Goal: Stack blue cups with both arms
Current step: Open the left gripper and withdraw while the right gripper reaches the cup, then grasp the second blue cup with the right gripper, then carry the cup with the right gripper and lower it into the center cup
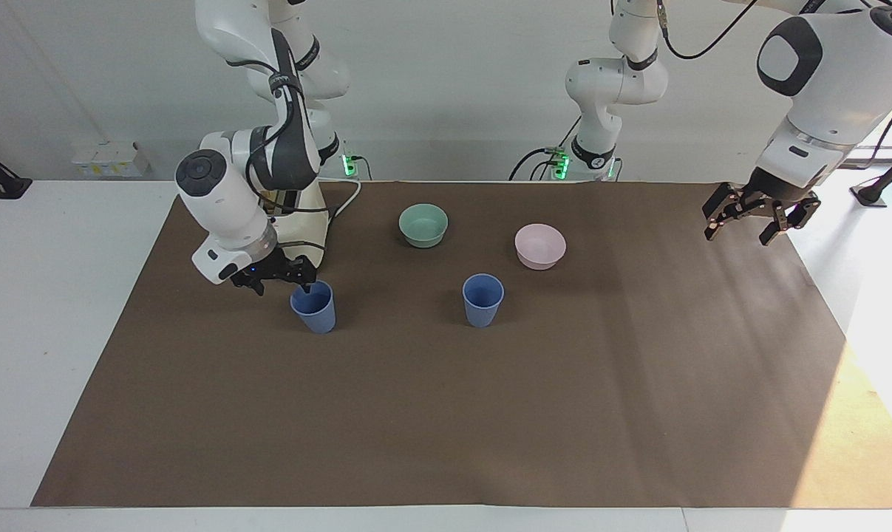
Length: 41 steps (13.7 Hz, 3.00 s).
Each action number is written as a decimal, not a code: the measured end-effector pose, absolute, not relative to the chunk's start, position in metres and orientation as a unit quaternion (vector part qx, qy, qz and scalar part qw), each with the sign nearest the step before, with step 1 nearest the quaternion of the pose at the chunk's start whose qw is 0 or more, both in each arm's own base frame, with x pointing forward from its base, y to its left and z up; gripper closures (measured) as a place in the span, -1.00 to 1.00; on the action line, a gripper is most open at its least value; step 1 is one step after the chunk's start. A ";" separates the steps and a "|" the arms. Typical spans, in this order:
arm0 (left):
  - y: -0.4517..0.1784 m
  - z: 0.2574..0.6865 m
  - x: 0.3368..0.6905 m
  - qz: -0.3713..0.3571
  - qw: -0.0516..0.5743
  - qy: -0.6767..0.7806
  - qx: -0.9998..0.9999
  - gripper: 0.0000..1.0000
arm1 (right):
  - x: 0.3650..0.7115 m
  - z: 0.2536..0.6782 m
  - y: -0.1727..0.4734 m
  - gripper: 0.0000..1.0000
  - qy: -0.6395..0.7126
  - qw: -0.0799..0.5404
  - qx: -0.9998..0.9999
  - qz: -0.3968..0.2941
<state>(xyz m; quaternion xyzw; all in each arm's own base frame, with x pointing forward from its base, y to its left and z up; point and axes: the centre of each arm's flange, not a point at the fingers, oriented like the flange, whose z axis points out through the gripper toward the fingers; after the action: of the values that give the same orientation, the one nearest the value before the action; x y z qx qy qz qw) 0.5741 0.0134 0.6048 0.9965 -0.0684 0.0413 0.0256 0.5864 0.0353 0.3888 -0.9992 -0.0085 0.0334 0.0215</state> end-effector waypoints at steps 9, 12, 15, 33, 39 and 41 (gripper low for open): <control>0.033 0.644 0.564 0.017 0.022 -0.056 0.998 -1.00 | 0.586 0.371 0.037 0.20 -0.009 0.021 -0.999 0.033; 0.033 0.644 0.564 0.017 0.022 -0.055 0.998 -1.00 | 0.587 0.373 0.039 0.87 -0.008 0.026 -0.999 0.031; 0.034 0.644 0.564 0.017 0.022 -0.055 0.998 -1.00 | 0.594 0.387 0.041 0.89 -0.009 0.028 -0.999 0.021; 0.033 0.644 0.564 0.016 0.024 -0.057 0.998 -1.00 | 0.568 0.543 0.323 0.89 0.090 0.093 -0.992 -0.006; 0.028 0.643 0.564 0.015 0.025 -0.061 0.998 -1.00 | 0.556 0.514 0.370 0.89 0.084 0.084 -0.993 0.006; 0.034 0.643 0.563 0.014 0.024 -0.057 0.998 -1.00 | 0.561 0.511 0.368 0.89 0.087 0.085 -0.993 0.002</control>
<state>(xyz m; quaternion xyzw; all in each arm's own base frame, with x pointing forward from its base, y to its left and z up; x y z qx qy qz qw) 0.5631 0.0335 0.6433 0.9980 -0.0566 0.0138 0.0243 0.5605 0.3681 0.5107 -0.9925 0.0875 0.0023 0.0851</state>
